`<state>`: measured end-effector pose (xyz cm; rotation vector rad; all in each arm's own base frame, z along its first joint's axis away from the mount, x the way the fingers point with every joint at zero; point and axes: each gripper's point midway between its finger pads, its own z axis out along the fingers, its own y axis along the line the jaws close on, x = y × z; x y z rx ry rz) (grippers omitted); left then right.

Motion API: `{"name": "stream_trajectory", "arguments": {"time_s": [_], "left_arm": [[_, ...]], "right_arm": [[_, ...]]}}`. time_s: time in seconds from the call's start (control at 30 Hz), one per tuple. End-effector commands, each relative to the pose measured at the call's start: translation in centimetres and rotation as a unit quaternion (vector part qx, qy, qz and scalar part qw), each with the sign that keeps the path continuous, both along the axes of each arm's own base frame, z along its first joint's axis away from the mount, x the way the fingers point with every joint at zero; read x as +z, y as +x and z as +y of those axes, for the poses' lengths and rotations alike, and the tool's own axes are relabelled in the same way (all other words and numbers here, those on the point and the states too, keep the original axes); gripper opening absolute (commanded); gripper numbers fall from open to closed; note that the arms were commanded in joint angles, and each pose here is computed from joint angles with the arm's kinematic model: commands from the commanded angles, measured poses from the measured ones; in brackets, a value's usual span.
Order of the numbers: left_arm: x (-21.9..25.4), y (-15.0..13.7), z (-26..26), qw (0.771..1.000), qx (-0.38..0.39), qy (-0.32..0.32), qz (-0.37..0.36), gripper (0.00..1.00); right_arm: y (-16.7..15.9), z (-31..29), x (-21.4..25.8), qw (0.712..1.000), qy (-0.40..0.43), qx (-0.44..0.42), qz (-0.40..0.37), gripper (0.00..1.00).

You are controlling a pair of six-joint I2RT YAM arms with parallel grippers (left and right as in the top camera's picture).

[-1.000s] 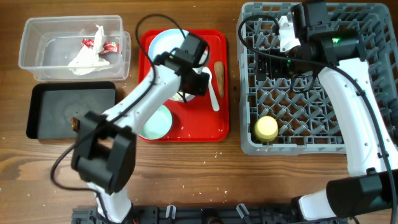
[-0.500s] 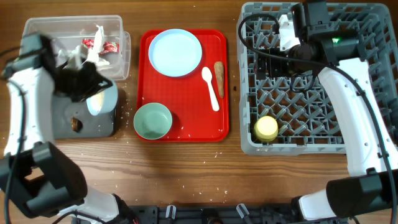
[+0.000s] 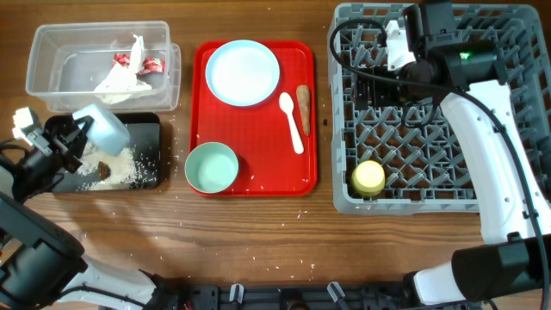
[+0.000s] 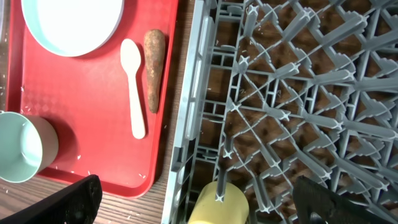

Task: Sort waste into correct bins and load items into the dishwasher rack
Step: 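Tip the rice out of the bowl onto the black tray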

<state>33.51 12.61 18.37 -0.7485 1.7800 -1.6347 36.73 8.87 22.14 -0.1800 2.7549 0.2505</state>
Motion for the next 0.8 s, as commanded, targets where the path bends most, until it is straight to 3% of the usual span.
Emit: {"name": "stream_trajectory", "arguments": {"time_s": [0.0, 0.47, 0.53, 0.6, 0.77], "left_arm": [[0.8, 0.0, 0.4, 0.997, 0.009, -0.069, 0.016, 0.04], [0.2, -0.3, 0.9, 0.997, 0.018, -0.069, 0.042, 0.04], [1.0, -0.6, -0.1, 0.99, 0.015, -0.123, 0.063, 0.04], [0.5, -0.3, 0.3, 0.996, 0.013, -0.08, 0.04, 0.04], [0.9, 0.3, -2.0, 0.995, -0.019, -0.088, 0.051, 0.04]], "right_arm": [[0.1, 0.1, 0.3, 1.0, -0.007, 0.01, -0.008, 1.0], [0.2, 0.2, 0.4, 1.0, -0.004, 0.01, -0.01, 1.0], [0.2, 0.2, 0.4, 1.0, -0.004, 0.01, -0.01, 1.0], [0.3, 0.2, 0.4, 1.0, -0.004, 0.01, -0.012, 1.0], [0.7, 0.3, 0.6, 1.0, -0.002, 0.01, -0.021, 1.0]]}}
